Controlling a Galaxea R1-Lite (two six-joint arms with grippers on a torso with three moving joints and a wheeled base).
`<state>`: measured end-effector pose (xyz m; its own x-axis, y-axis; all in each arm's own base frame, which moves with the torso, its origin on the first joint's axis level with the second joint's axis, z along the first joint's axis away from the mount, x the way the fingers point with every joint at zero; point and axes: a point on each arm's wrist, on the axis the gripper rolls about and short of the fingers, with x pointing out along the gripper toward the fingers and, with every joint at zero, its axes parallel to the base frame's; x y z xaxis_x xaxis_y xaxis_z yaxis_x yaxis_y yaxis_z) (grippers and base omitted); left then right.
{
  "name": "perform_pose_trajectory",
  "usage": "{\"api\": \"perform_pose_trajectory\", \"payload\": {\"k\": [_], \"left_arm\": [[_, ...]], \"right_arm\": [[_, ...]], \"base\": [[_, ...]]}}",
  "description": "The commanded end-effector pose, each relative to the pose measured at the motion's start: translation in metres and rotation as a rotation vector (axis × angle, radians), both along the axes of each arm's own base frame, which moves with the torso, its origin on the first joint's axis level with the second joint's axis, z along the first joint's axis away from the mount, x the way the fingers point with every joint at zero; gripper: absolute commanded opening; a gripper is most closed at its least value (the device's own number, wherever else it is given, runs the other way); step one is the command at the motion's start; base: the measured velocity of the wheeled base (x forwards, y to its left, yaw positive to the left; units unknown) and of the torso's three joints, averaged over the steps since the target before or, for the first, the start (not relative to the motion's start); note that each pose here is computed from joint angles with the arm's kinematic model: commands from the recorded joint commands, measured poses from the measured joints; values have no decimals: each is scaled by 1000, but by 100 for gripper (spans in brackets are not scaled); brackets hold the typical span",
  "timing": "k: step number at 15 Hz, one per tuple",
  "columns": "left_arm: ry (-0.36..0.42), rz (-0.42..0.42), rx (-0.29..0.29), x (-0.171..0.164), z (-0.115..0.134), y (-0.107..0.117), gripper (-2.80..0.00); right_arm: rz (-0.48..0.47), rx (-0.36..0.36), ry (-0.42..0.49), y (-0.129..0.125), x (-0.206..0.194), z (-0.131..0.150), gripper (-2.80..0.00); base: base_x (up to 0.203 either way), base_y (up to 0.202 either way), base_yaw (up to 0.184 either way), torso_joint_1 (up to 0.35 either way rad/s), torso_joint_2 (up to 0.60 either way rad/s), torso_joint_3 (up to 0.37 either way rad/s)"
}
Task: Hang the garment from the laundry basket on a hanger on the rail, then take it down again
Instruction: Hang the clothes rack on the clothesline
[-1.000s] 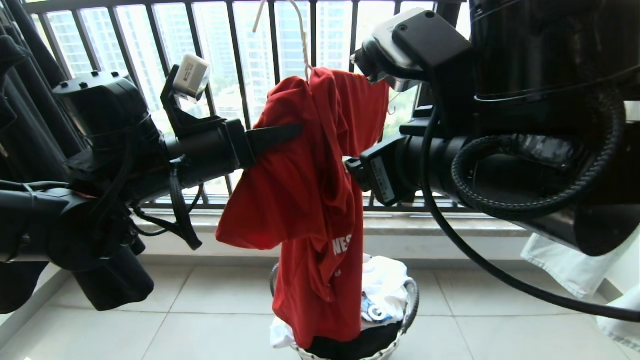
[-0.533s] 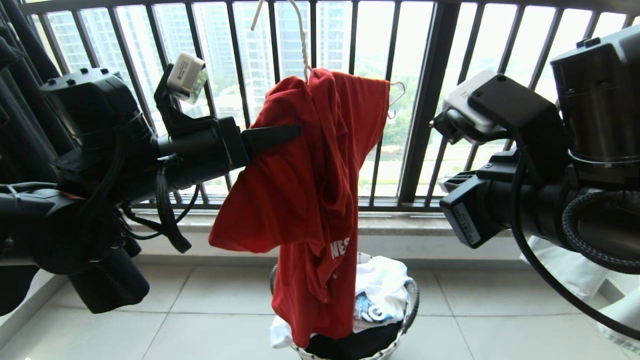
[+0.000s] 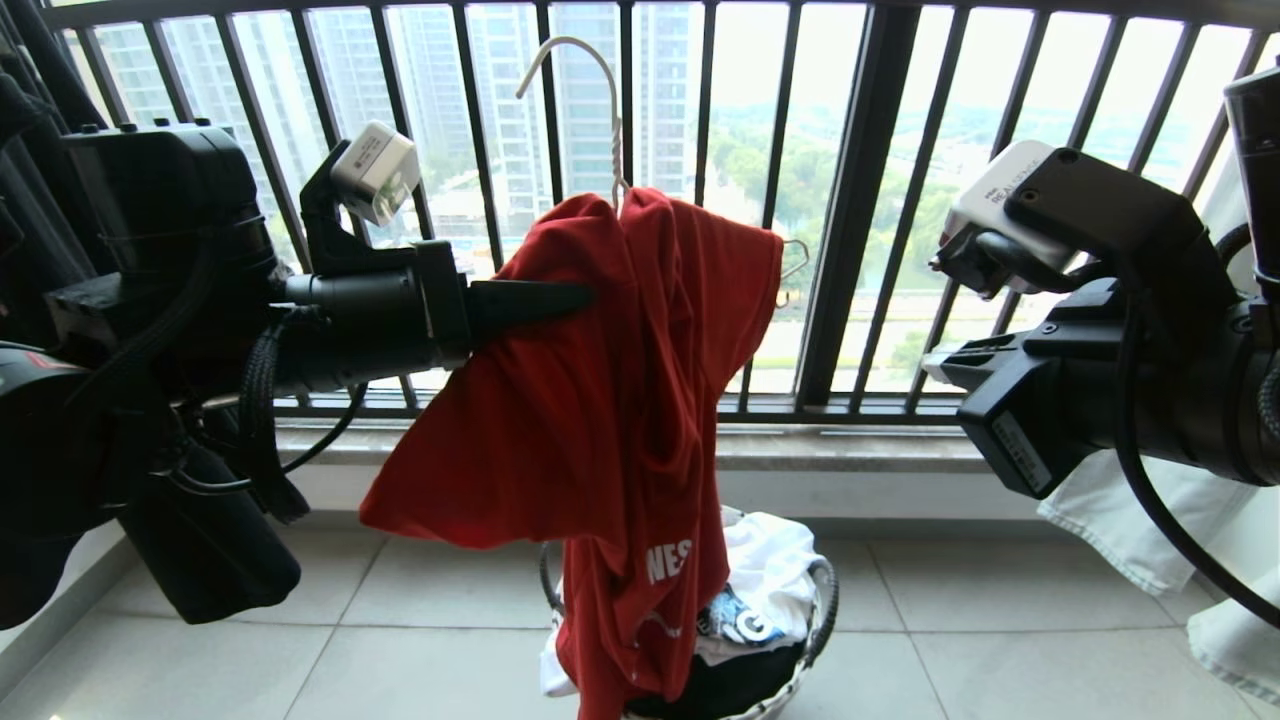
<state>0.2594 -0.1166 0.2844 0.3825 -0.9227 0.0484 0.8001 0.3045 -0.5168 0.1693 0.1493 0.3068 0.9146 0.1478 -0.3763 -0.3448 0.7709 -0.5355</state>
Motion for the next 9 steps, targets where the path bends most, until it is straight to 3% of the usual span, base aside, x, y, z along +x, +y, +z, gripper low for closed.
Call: {"api": "perform_pose_trajectory", "payload": {"k": [1, 4, 7, 9], "left_arm": [[6, -38, 4, -10, 12, 7, -280], [47, -98, 21, -19, 20, 15, -280], [45, -102, 20, -24, 22, 17, -280], [60, -150, 26, -29, 23, 19, -280]], "right_arm": [[-4, -28, -17, -5, 2, 4, -280], [56, -67, -31, -15, 2, 10, -280], [203, -138, -58, -34, 2, 18, -280], [283, -197, -84, -45, 6, 22, -280]], "base": [[0, 0, 0, 0, 0, 0], [0, 0, 0, 0, 0, 0], [0, 0, 0, 0, 0, 0], [0, 0, 0, 0, 0, 0]]}}
